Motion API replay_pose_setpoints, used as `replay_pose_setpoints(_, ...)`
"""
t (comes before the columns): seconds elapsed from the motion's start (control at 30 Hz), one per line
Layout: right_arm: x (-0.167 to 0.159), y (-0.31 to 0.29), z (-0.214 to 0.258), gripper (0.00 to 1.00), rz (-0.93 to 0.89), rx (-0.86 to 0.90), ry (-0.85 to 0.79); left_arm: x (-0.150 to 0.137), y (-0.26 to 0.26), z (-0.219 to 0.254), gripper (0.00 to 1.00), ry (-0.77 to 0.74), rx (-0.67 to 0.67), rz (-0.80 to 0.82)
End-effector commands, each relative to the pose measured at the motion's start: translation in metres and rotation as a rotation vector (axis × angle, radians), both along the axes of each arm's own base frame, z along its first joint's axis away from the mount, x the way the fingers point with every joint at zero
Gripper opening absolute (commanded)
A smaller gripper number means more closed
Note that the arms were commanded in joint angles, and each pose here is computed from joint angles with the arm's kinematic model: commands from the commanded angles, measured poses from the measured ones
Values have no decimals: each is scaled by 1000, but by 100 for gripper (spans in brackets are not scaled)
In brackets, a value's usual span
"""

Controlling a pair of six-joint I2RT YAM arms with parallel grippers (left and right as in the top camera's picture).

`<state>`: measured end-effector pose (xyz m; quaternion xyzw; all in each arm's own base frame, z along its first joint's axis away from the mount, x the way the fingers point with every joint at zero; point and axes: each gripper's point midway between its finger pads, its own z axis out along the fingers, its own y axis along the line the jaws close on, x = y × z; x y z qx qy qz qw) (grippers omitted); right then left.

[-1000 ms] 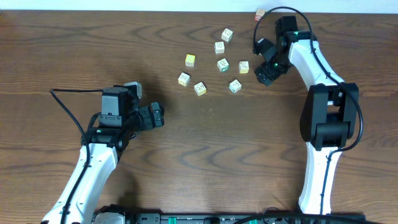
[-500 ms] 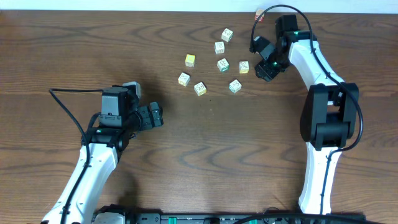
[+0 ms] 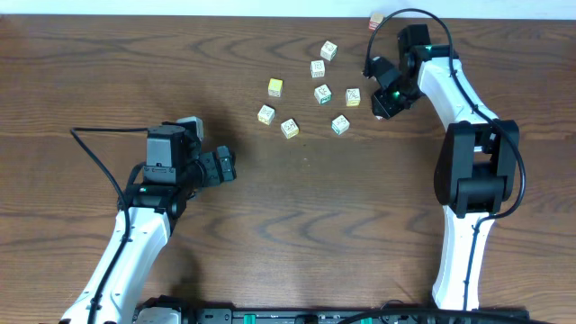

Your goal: Lift 3 blocks

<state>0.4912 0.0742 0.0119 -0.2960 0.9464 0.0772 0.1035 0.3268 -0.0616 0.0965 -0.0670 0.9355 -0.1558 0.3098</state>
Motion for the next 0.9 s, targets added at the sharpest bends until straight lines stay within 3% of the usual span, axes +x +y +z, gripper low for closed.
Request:
replay_pose_setpoints(0.0, -3, 7, 4, 22, -153, 68, 57, 15, 1, 14, 98, -69, 21, -7)
replay_pose_setpoints(0.1, -16, 21, 15, 9, -183, 167, 121, 24, 0, 23, 98, -122, 17, -6)
replay_pose_setpoints(0.23, -30, 29, 39, 4, -220, 256, 177, 33, 4, 29, 98, -155, 48, 0)
replay_pose_setpoints(0.57, -64, -3, 89, 2, -405, 164, 238, 63, -3, 28, 98, -138, 64, -29)
replay_pose_setpoints(0.87, -108, -22, 126, 2, -555, 48, 223, 90, -56, 15, 98, -119, 113, -167)
